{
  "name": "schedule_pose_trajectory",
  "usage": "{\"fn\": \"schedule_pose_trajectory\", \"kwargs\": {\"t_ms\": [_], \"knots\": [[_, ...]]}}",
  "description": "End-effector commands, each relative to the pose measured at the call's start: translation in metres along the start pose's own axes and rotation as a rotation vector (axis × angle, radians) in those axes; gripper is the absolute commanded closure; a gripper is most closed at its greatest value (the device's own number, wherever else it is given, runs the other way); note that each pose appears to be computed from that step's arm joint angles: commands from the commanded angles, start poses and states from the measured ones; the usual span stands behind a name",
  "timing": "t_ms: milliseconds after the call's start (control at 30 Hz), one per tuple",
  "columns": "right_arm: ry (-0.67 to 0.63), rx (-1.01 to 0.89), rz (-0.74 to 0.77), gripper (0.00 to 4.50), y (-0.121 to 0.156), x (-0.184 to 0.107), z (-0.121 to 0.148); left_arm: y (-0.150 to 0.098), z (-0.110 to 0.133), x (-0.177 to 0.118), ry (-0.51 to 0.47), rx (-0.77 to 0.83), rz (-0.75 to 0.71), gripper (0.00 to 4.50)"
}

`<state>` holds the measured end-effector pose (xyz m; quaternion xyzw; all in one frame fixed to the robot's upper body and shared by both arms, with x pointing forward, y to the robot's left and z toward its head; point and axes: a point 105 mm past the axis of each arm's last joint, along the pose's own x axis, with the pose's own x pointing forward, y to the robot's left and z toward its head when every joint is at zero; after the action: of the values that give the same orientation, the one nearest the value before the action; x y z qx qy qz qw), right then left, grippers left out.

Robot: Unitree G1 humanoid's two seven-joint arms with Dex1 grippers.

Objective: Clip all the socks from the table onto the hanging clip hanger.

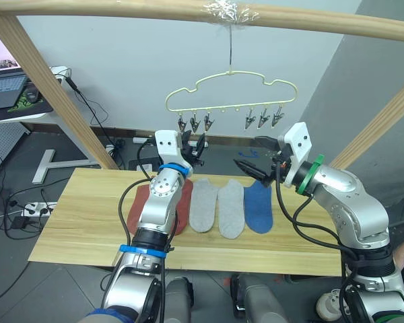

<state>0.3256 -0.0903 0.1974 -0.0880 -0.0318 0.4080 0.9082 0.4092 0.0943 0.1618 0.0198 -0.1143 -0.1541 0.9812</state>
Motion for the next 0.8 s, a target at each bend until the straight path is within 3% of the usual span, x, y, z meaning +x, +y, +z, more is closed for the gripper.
{"fn": "schedule_pose_trajectory", "kwargs": {"t_ms": [33, 800], "knots": [[-0.068, -0.063, -0.005, 0.0, -0.002, -0.004, 0.022, 0.002, 0.021, 0.009, -0.077, 0.032, 0.017, 2.46], [-0.079, -0.074, -0.018, 0.0, -0.008, -0.006, 0.027, 0.01, 0.038, 0.019, -0.132, 0.043, 0.032, 2.46]]}}
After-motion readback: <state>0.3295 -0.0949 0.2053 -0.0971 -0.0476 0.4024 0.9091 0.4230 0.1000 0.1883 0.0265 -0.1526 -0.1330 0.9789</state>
